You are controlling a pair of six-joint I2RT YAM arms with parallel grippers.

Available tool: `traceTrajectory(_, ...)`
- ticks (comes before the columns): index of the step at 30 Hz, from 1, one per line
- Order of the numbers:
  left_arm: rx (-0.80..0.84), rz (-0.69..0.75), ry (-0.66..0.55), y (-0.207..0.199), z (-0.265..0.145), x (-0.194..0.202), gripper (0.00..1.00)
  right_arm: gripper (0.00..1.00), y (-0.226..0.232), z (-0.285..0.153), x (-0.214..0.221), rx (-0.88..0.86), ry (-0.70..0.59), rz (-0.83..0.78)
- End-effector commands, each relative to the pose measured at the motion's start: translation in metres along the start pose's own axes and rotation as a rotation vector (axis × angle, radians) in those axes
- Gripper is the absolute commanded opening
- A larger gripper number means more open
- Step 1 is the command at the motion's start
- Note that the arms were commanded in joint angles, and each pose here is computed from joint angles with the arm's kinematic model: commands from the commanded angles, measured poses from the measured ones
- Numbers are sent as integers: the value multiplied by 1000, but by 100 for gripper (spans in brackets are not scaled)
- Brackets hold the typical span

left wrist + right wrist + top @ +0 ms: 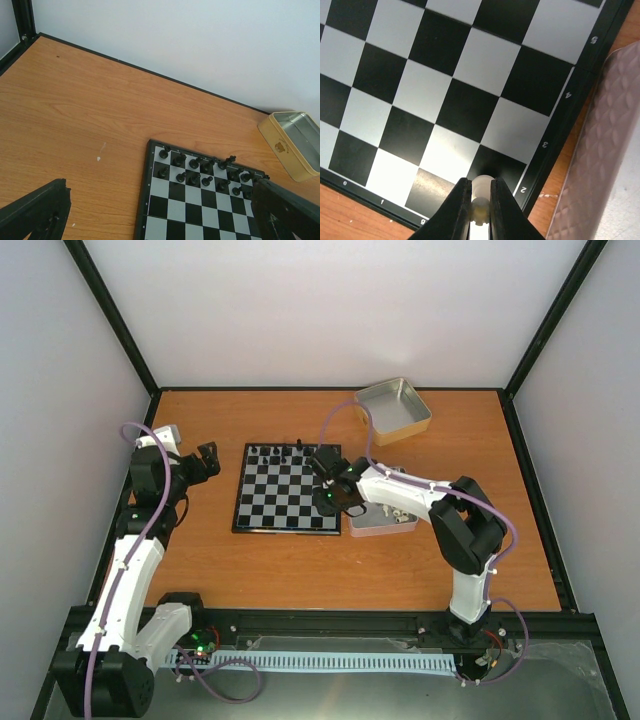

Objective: Set up the chess pieces on the board
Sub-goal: Place the chess piece on the chessboard.

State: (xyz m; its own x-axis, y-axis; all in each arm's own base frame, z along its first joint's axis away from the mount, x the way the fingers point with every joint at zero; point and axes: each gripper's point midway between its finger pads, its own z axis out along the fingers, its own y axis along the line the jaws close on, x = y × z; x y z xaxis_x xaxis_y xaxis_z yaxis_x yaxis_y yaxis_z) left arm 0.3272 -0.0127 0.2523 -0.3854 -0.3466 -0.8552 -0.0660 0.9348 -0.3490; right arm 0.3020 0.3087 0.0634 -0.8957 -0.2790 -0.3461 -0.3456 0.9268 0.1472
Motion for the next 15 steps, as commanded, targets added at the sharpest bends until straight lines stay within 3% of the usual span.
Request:
traceTrajectory(1, 17, 21, -41, -5, -3, -10, 100, 9, 11, -3, 15, -26, 34, -30)
traceTrajectory(15, 24, 25, -39, -6, -3, -9, 100, 11, 5, 0, 33, 5, 68, -34)
